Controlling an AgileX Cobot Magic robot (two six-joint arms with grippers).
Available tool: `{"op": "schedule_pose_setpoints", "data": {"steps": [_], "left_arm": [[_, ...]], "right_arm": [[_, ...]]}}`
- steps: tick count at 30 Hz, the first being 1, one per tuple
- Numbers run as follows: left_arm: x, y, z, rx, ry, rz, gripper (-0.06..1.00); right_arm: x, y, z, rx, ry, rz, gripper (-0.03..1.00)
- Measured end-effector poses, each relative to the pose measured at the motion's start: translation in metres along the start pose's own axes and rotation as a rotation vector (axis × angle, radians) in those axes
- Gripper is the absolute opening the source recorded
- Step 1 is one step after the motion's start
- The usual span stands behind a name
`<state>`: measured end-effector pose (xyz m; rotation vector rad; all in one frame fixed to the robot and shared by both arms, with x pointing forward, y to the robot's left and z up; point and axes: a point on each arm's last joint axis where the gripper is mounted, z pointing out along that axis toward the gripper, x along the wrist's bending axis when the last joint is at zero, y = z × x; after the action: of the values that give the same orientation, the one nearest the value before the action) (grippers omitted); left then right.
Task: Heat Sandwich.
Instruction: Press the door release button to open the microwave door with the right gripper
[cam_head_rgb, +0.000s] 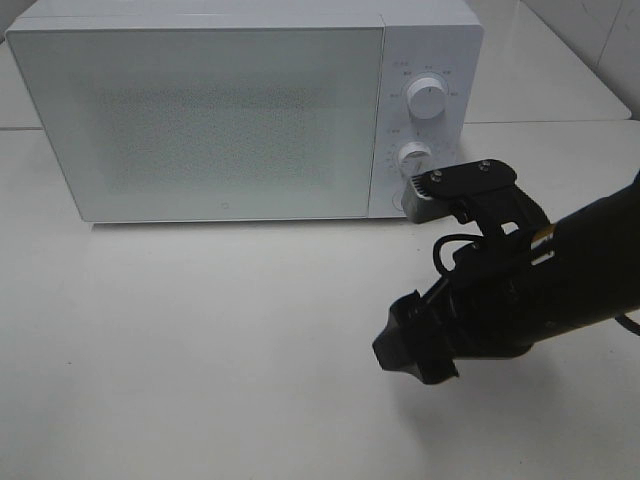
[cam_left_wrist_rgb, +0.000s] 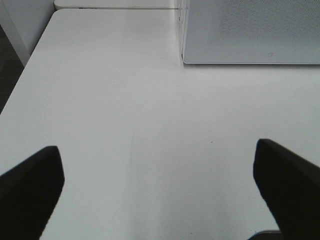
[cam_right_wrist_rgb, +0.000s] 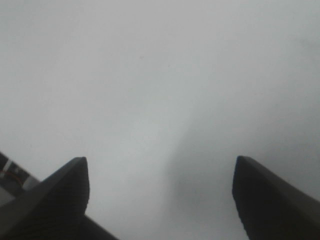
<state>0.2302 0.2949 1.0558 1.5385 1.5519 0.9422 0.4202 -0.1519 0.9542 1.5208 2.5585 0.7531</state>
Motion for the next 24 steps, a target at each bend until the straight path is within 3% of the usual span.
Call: {"op": "schedule_pose_setpoints", "data": {"steps": [17, 24], "left_arm": [[0.000, 0.000, 0.000, 0.000, 0.000, 0.000, 0.97], [0.000, 0.000, 0.000, 0.000, 0.000, 0.000, 0.97]], "right_arm": [[0.009, -0.031, -0.057, 0.210, 0.058, -0.165, 0.77], [0.011, -0.044, -0.080, 0.243, 0.076, -0.188, 0.77]]}}
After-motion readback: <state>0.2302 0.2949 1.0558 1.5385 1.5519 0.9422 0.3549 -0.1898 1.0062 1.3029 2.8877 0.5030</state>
